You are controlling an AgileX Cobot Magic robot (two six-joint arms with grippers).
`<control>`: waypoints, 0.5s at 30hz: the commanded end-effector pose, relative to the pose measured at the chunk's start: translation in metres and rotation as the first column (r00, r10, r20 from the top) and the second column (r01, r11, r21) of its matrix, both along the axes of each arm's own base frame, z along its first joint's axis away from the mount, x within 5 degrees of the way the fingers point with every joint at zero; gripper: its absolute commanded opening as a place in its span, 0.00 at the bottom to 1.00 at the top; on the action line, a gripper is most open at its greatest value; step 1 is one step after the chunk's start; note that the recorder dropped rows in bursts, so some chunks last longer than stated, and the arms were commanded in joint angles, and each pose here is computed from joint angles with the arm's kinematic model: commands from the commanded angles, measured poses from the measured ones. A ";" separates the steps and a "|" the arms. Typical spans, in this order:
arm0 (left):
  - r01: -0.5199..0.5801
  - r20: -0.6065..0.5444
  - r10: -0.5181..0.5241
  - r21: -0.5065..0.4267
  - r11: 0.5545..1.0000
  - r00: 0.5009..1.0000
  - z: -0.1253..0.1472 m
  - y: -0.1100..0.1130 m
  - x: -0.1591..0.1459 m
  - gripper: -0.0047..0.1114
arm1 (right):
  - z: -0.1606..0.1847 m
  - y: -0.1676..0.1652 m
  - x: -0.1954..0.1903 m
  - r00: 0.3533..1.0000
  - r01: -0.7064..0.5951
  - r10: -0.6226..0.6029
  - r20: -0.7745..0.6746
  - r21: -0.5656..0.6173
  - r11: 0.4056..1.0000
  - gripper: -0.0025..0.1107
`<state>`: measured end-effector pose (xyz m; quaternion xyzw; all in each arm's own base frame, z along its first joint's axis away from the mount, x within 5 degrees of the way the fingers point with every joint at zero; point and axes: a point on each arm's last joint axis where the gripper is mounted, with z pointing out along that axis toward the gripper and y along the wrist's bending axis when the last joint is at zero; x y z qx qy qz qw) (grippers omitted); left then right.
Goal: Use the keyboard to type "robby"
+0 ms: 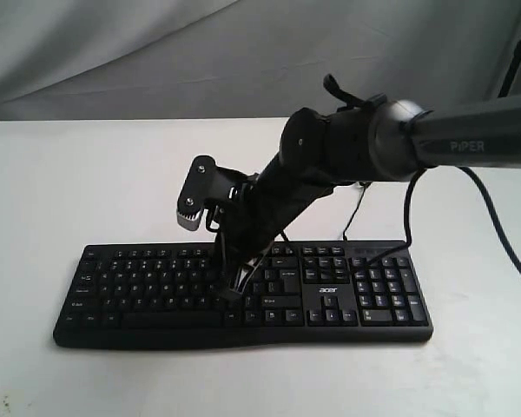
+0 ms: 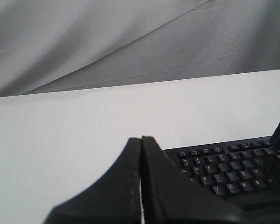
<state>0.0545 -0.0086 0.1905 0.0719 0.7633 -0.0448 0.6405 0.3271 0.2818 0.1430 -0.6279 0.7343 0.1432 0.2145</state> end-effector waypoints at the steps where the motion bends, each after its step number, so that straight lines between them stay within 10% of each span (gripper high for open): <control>1: 0.005 0.005 -0.005 0.001 1.000 1.000 -0.001 0.000 0.000 0.04 | 0.000 -0.004 0.001 1.000 -0.006 0.006 -0.008 -0.006 1.000 0.02; 15: 0.005 0.005 -0.005 0.001 1.000 1.000 -0.001 0.000 0.000 0.04 | -0.002 -0.005 -0.001 0.999 -0.029 0.029 -0.023 -0.027 0.999 0.02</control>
